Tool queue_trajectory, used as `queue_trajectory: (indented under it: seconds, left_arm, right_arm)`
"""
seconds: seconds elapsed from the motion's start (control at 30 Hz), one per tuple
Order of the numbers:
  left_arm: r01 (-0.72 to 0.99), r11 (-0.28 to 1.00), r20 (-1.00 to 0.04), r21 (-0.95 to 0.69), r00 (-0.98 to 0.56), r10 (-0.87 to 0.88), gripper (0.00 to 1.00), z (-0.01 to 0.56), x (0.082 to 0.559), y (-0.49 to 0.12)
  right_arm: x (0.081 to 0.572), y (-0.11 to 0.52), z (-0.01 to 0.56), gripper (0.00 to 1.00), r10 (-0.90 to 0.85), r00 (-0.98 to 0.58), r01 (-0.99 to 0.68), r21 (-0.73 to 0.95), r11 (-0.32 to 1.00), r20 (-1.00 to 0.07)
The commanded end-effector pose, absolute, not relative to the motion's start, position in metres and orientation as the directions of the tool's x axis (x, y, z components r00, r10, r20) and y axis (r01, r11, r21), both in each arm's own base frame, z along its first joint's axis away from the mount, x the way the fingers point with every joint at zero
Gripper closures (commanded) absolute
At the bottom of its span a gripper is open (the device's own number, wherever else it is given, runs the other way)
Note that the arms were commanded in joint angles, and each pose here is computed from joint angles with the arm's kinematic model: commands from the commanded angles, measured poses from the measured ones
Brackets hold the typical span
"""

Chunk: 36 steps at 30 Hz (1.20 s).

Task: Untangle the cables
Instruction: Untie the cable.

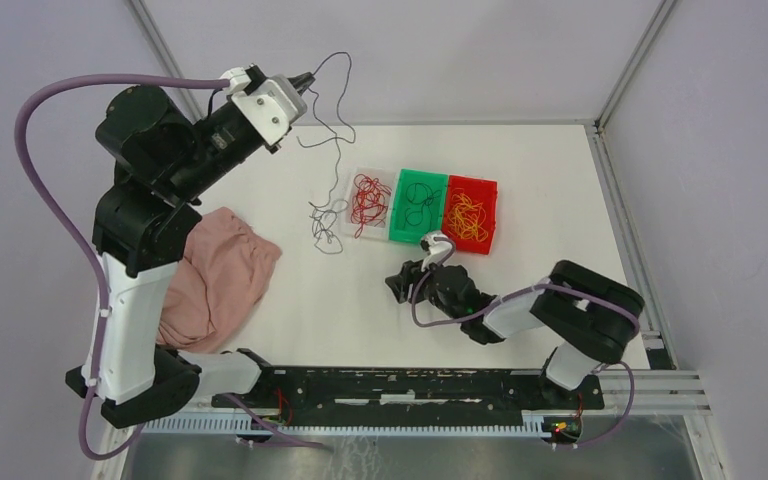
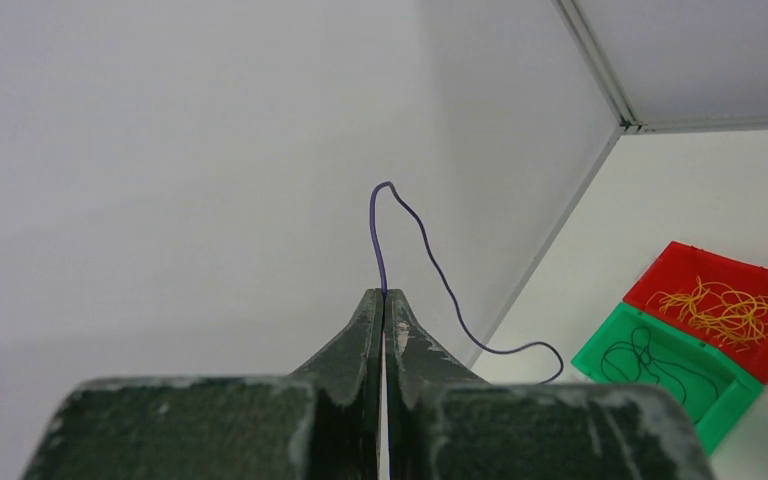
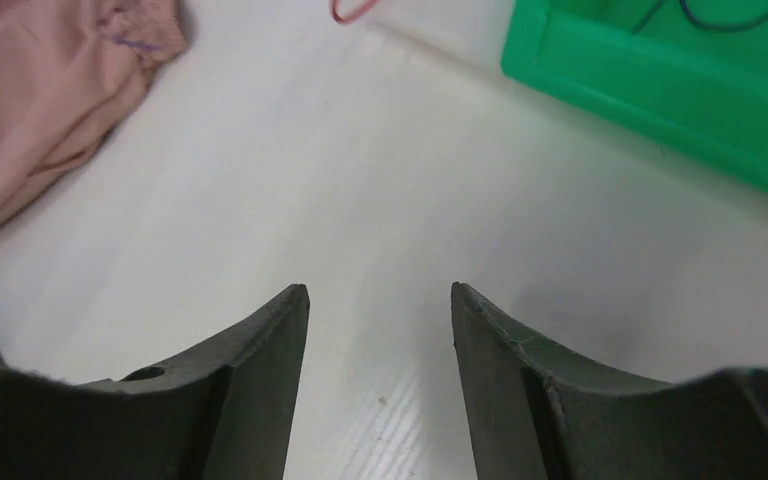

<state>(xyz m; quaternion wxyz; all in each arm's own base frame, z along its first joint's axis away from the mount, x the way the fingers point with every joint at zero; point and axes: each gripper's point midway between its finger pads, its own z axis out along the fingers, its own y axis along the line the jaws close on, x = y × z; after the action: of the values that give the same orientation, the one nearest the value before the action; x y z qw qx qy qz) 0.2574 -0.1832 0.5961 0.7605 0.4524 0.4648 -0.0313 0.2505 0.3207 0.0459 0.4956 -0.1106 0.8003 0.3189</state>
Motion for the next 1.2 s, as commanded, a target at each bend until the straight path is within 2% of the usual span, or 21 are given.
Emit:
queue_trajectory:
  seconds: [0.0,0.1,0.17,0.23,0.3,0.4,0.63,0.87,1.17]
  left_arm:
    - [0.458,0.568,-0.709,0.684,0.599,0.372,0.97,0.601,0.252,-0.184]
    - [0.476,0.554,-0.715,0.683,0.591,0.374,0.97,0.592,0.251,-0.185]
    - [0.487,0.548,-0.72,0.68,0.585,0.373,0.97,0.587,0.251,-0.187]
    - [0.497,0.546,-0.727,0.674,0.579,0.369,0.97,0.585,0.25,-0.188]
    - [0.508,0.54,-0.731,0.671,0.578,0.364,0.97,0.583,0.249,-0.189]
    - [0.516,0.541,-0.737,0.664,0.574,0.357,0.97,0.583,0.247,-0.19]
    - [0.511,0.54,-0.726,0.669,0.604,0.328,0.97,0.596,0.238,-0.189]
    - [0.427,0.568,-0.664,0.704,0.679,0.313,0.97,0.626,0.233,-0.184]
    - [0.325,0.645,-0.591,0.691,0.769,0.245,0.97,0.678,0.225,-0.178]
  right_arm:
    - [0.252,0.343,0.141,0.37,0.217,-0.355,-0.623,0.403,0.67,-0.909]
    - [0.249,0.358,0.198,0.28,0.216,-0.271,-0.714,0.346,0.608,-0.938]
    - [0.25,0.368,0.236,0.13,0.221,-0.208,-0.762,0.299,0.574,-0.953]
    - [0.253,0.378,0.262,0.03,0.213,-0.165,-0.79,0.258,0.557,-0.963]
    - [0.259,0.386,0.281,0.0,0.213,-0.128,-0.801,0.228,0.554,-0.969]
    - [0.277,0.394,0.293,0.01,0.19,-0.087,-0.777,0.186,0.602,-0.978]
    - [0.306,0.424,0.268,0.06,0.108,-0.103,-0.756,0.148,0.638,-0.989]
    - [0.288,0.442,0.214,0.2,0.129,-0.25,-0.789,0.279,0.547,-0.96]
    - [0.264,0.463,0.147,0.28,0.098,-0.436,-0.792,0.433,0.43,-0.895]
